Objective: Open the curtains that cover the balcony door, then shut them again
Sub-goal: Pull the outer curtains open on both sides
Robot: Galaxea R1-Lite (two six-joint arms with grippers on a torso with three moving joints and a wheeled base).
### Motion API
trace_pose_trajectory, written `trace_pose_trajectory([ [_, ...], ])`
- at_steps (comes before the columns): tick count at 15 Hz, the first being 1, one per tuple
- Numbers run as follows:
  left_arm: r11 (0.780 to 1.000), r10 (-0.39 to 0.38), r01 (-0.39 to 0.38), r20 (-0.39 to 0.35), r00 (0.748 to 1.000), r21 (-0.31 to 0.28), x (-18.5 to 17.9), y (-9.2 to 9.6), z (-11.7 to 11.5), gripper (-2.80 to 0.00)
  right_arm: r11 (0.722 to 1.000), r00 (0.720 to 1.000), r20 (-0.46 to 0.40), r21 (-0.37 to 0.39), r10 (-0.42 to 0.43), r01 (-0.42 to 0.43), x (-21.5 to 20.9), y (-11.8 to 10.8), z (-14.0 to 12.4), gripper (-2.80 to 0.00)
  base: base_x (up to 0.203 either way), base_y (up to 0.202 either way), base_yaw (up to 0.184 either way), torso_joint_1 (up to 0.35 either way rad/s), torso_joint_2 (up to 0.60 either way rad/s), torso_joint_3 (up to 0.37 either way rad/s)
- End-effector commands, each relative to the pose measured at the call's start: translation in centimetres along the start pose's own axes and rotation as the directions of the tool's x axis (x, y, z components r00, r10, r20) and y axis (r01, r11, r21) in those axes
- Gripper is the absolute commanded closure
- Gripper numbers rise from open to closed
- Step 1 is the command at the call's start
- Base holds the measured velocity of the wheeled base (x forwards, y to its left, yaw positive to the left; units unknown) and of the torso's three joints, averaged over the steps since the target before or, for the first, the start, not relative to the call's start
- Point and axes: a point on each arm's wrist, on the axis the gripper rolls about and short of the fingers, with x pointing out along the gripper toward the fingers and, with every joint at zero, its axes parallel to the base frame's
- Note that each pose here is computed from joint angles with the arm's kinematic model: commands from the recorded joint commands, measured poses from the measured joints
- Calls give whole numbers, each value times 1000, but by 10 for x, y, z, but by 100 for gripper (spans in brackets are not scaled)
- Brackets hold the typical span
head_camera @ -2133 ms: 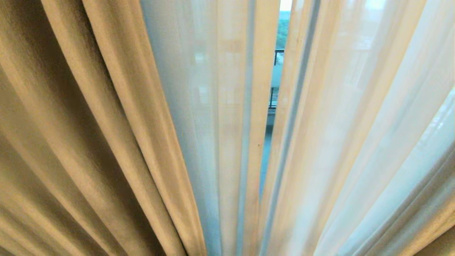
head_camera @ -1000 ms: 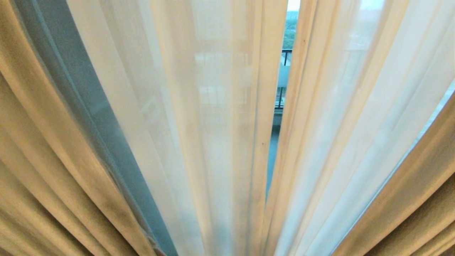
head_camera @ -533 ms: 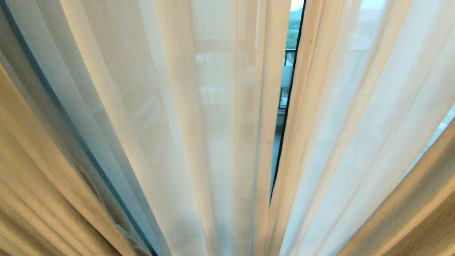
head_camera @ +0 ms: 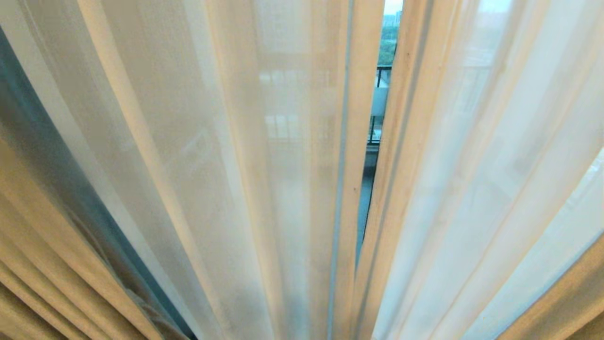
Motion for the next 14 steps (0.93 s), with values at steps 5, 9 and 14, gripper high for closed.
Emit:
trace_pose_trajectory([
  [5,1000,0,0,1,1000,0,0,0,0,0,1000,1000,11,-12,3,-3,-25,3,-5,0,0,0,0,0,0,0],
  [9,1000,1,-1,1,1000,-2,0,0,0,0,997,997,0,-3,80,-80,-34,16,-12,0,0,0,0,0,0,0],
  [14,1000,2,-2,1,1000,-1,0,0,0,0,948,947,-52,0,318,-318,-80,45,-48,0,0,0,0,0,0,0],
])
